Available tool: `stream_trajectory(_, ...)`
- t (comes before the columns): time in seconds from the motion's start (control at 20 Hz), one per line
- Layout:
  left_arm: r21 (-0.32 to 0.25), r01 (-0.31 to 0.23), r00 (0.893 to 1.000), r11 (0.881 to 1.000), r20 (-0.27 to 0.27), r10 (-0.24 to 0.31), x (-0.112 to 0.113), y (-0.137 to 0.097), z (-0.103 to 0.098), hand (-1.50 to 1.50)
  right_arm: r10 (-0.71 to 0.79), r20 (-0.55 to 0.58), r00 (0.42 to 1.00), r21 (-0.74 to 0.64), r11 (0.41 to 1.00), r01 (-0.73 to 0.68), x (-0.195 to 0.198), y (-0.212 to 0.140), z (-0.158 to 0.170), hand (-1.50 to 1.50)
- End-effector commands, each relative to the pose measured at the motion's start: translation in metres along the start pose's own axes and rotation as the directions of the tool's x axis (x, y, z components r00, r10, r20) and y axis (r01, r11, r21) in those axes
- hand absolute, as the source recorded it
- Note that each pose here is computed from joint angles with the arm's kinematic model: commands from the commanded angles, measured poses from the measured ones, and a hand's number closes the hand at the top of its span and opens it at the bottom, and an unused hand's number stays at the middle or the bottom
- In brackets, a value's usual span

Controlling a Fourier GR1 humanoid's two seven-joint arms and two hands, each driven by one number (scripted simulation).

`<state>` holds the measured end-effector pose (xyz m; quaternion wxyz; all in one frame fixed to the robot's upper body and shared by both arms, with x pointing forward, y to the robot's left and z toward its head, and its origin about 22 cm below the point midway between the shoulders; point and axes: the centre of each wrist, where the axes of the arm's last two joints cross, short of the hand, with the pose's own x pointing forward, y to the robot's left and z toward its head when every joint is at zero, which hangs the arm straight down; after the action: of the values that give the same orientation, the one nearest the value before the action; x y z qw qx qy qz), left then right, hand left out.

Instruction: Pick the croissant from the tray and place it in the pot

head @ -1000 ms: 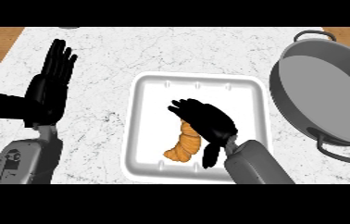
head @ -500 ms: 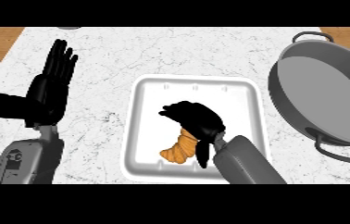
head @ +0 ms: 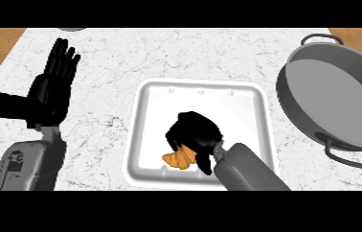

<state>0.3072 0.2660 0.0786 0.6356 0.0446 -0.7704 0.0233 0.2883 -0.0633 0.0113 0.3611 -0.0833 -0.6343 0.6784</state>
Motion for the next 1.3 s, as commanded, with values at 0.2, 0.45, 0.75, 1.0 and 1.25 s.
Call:
stream_trajectory(0.2, 0.000, 0.003, 1.000, 1.000, -0.004, -0.003, 0.005, 0.005, -0.006, 0.00, 0.063, -0.046, 0.997, -0.116, 0.991, -0.068, 0.019, 0.013, 0.002, 1.50)
stream_trajectory(0.45, 0.028, 0.006, 1.000, 1.000, 0.000, -0.006, -0.009, 0.006, 0.009, 0.00, 0.019, -0.133, 0.991, -0.247, 0.968, -0.051, 0.007, -0.030, 0.036, 1.50)
stream_trajectory(0.75, 0.018, 0.019, 1.000, 1.000, -0.006, -0.019, -0.004, 0.006, 0.013, 0.00, -0.039, -0.234, 0.971, -0.290, 0.957, -0.031, 0.126, 0.002, 0.070, 1.50)
stream_trajectory(1.0, 0.037, 0.024, 1.000, 0.999, -0.009, -0.024, -0.001, 0.018, 0.008, 0.00, -0.035, -0.424, 0.905, -0.498, 0.844, -0.200, 0.133, -0.034, 0.105, 1.50)
stream_trajectory(1.25, 0.019, 0.024, 1.000, 1.000, -0.016, -0.024, 0.006, 0.013, 0.011, 0.00, -0.129, -0.516, 0.847, -0.650, 0.702, -0.290, 0.138, -0.072, 0.143, 1.50)
